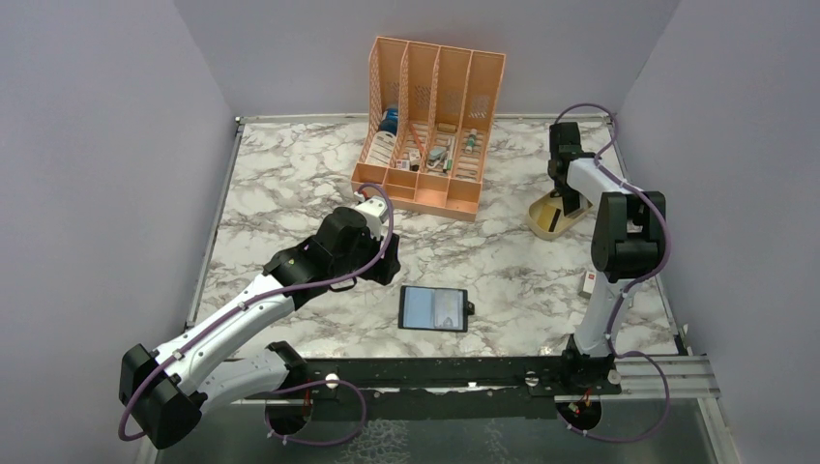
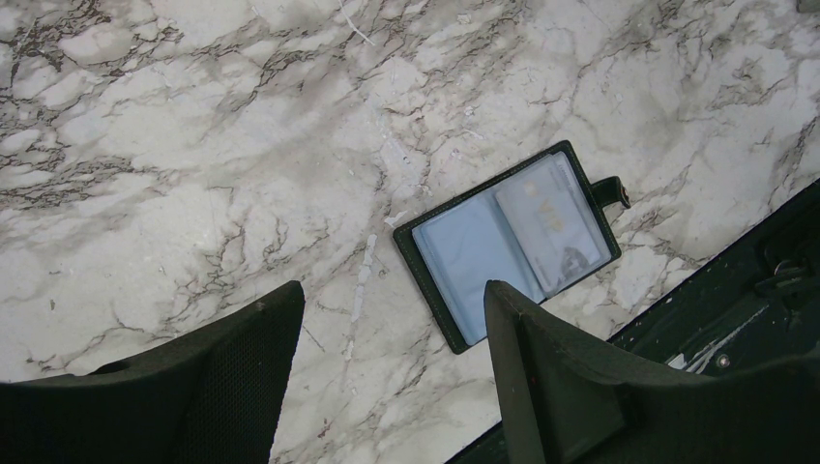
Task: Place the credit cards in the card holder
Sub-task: Pick up the credit card from the storage box.
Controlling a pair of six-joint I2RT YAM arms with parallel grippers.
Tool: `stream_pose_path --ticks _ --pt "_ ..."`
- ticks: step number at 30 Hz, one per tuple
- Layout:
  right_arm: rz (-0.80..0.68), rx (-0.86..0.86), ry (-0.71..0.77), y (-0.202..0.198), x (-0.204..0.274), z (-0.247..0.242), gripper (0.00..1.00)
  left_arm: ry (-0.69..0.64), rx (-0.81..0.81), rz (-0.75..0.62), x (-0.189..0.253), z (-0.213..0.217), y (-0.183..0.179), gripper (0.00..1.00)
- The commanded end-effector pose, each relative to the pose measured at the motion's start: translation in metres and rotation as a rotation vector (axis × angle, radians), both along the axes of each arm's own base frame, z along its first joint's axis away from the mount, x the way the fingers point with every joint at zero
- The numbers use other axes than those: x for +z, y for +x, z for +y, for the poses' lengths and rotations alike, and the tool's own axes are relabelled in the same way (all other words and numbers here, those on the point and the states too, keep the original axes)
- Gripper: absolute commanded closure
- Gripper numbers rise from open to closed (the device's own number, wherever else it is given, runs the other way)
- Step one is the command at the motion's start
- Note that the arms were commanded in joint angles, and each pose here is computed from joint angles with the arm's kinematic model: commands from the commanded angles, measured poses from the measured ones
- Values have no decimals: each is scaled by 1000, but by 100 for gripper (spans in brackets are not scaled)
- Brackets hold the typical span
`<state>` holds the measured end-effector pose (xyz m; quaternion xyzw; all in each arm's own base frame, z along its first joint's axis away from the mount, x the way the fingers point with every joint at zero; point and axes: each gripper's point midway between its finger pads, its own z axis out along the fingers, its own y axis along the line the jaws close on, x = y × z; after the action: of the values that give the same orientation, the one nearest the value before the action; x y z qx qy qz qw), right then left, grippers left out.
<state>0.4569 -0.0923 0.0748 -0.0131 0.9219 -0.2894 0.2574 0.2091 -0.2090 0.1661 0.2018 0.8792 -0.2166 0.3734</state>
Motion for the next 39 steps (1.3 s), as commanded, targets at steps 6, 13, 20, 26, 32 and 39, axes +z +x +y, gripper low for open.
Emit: stream_pose_path --ticks 6,13,20,26,32,39 --pt "-46 -17 -5 7 9 -6 77 -11 -13 -9 2 -1 0 29" --pt "-53 -23 20 9 7 -6 66 -12 -17 -8 2 -2 0 29" --pt "-55 -12 73 12 4 2 62 -14 -22 -2 1 -3 0 29" --pt "-44 -10 69 12 1 1 58 -16 -24 -1 1 -3 0 29" --pt "-33 -24 60 11 -1 -5 59 -18 -19 -7 2 -2 1 29" --pt "-26 -22 59 9 -3 -6 68 -18 -21 -5 2 -2 1 29"
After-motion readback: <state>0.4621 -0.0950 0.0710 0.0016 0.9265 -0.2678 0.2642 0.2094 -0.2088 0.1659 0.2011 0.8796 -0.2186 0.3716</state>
